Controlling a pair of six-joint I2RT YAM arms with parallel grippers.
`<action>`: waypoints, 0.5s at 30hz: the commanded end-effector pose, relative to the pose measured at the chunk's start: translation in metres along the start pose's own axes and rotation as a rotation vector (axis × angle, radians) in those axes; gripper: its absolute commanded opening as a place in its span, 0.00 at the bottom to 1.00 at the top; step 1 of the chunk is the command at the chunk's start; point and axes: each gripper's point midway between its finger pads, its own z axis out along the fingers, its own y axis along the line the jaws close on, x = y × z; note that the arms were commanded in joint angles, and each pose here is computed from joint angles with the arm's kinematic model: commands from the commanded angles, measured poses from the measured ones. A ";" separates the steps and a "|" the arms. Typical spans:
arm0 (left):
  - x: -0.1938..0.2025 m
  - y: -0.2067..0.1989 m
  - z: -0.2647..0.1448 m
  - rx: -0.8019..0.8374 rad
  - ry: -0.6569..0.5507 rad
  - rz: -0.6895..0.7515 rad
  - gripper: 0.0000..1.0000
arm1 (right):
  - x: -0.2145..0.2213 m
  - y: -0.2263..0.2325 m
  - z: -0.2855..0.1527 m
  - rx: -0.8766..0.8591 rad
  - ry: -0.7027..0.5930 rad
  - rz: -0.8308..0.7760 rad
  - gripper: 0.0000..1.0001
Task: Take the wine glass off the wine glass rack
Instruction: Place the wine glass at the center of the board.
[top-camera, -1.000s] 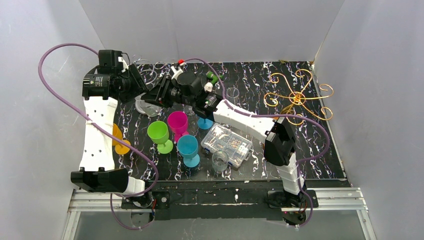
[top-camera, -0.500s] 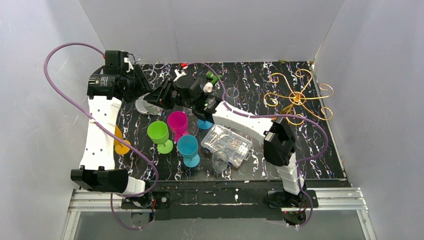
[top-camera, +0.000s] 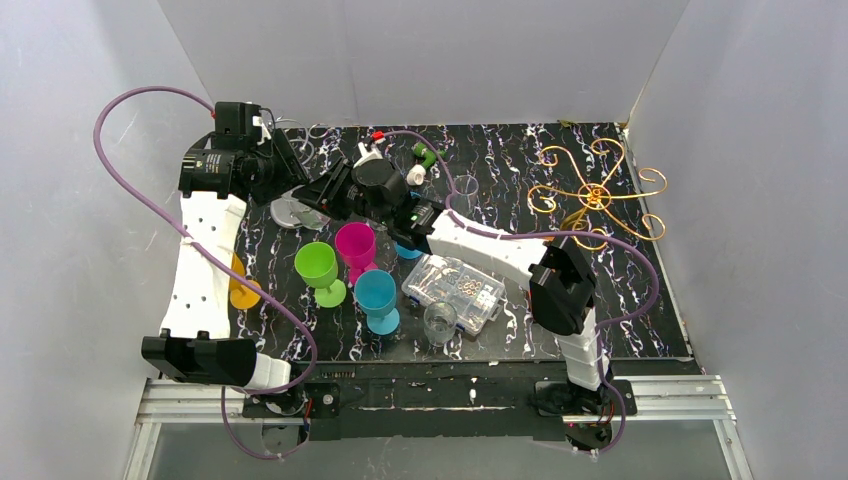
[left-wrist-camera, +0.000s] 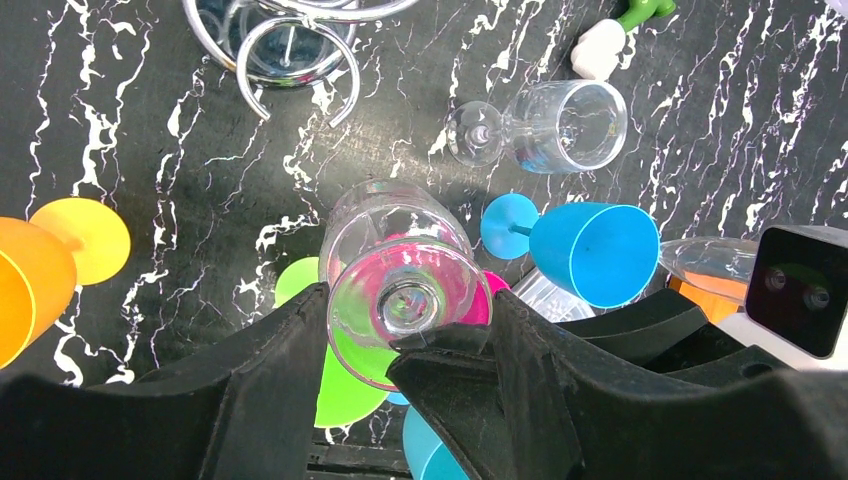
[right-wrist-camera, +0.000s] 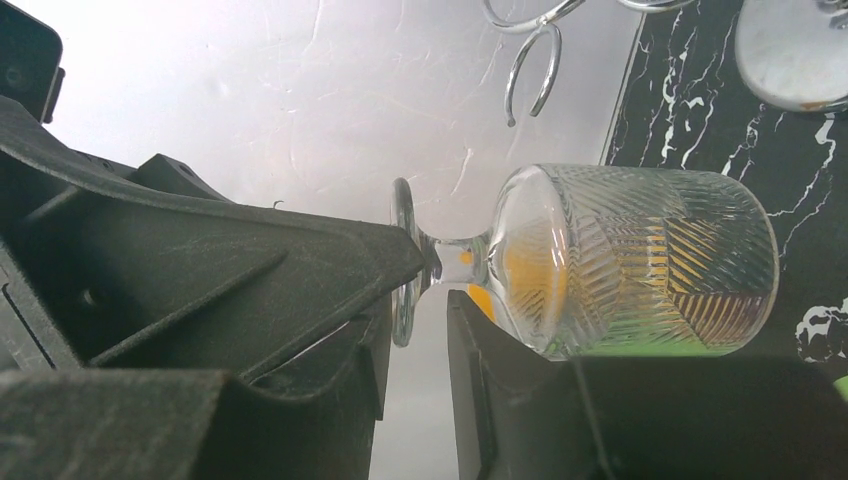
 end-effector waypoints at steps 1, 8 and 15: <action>0.001 -0.003 -0.022 0.036 -0.034 0.004 0.20 | -0.043 0.050 -0.016 -0.119 -0.158 0.018 0.34; 0.003 -0.004 -0.019 0.037 -0.022 0.003 0.20 | -0.048 0.053 -0.018 -0.131 -0.181 0.026 0.33; 0.003 -0.004 -0.020 0.034 -0.026 0.007 0.20 | -0.050 0.054 -0.017 -0.134 -0.190 0.029 0.26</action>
